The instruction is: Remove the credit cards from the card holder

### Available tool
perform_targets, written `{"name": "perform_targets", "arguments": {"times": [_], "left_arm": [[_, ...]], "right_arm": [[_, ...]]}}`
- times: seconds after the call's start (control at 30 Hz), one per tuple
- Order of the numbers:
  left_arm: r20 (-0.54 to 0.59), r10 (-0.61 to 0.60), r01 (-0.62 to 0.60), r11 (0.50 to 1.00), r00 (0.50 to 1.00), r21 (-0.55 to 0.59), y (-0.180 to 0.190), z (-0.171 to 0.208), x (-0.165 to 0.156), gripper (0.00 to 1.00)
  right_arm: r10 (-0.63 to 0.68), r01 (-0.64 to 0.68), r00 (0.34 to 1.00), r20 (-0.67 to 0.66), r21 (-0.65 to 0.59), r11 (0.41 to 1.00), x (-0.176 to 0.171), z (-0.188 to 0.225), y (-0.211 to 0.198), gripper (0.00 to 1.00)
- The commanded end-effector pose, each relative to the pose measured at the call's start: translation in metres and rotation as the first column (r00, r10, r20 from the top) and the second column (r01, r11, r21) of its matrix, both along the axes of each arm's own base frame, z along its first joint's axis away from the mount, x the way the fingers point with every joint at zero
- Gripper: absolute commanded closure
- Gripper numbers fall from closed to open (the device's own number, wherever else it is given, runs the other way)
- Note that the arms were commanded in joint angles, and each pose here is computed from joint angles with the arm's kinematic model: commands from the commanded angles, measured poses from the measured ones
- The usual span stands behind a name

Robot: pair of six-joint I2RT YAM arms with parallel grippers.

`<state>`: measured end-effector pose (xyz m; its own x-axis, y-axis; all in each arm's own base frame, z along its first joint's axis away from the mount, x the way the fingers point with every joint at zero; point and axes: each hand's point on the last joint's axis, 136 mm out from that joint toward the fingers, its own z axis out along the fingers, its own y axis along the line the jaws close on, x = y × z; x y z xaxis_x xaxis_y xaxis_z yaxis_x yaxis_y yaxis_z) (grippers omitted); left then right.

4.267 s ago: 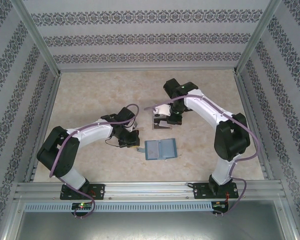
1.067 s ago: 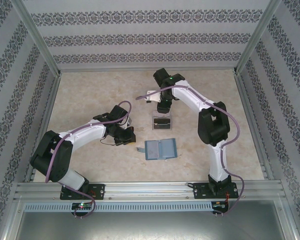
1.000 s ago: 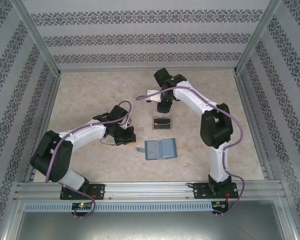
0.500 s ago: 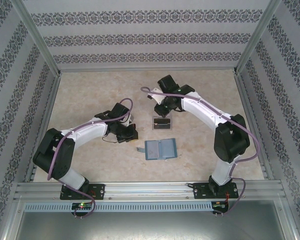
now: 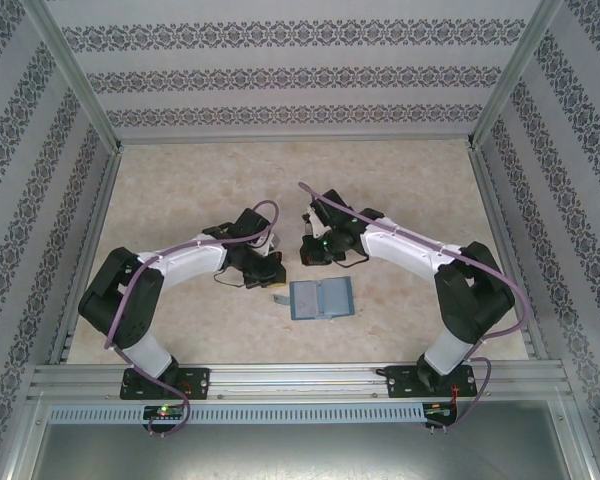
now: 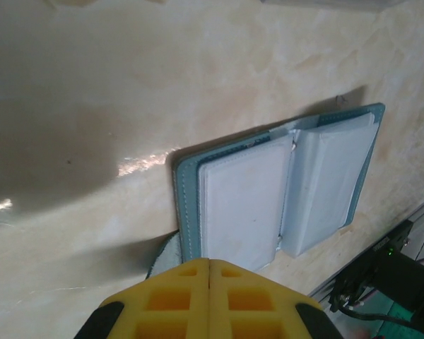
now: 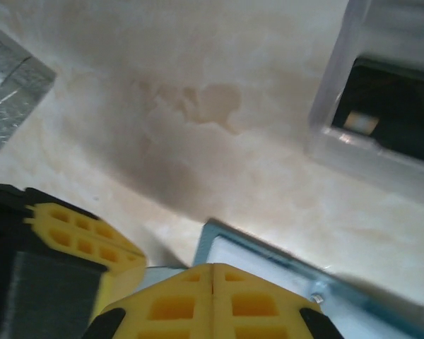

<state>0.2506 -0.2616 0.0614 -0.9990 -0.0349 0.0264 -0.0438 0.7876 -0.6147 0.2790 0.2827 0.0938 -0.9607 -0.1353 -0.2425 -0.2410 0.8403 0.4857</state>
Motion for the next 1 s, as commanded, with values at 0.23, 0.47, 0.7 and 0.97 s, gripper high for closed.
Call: {"name": "perform_targets", "arguments": {"times": [0.23,0.47,0.7,0.97], "left_arm": [[-0.004,-0.074,0.073,0.996,0.997,-0.044,-0.029,-0.006,-0.010,1.00],[-0.051,-0.083,0.084,0.996,0.995,0.007,-0.025,-0.029,-0.019,1.00],[-0.071,-0.083,0.086,0.996,0.994,0.035,-0.019,-0.039,-0.025,1.00],[-0.082,-0.085,0.090,0.995,0.993,0.051,-0.014,-0.043,-0.029,1.00]], "right_arm": [[-0.165,0.178,0.969,-0.182,0.061,0.982,-0.034,-0.018,0.004,1.00],[-0.165,0.172,0.962,-0.219,0.015,0.985,-0.050,-0.040,0.005,1.00],[-0.163,0.160,0.957,-0.241,-0.034,0.987,-0.058,-0.057,0.006,0.98],[-0.174,0.152,0.952,-0.250,-0.105,0.983,-0.064,-0.071,0.001,0.88]]}}
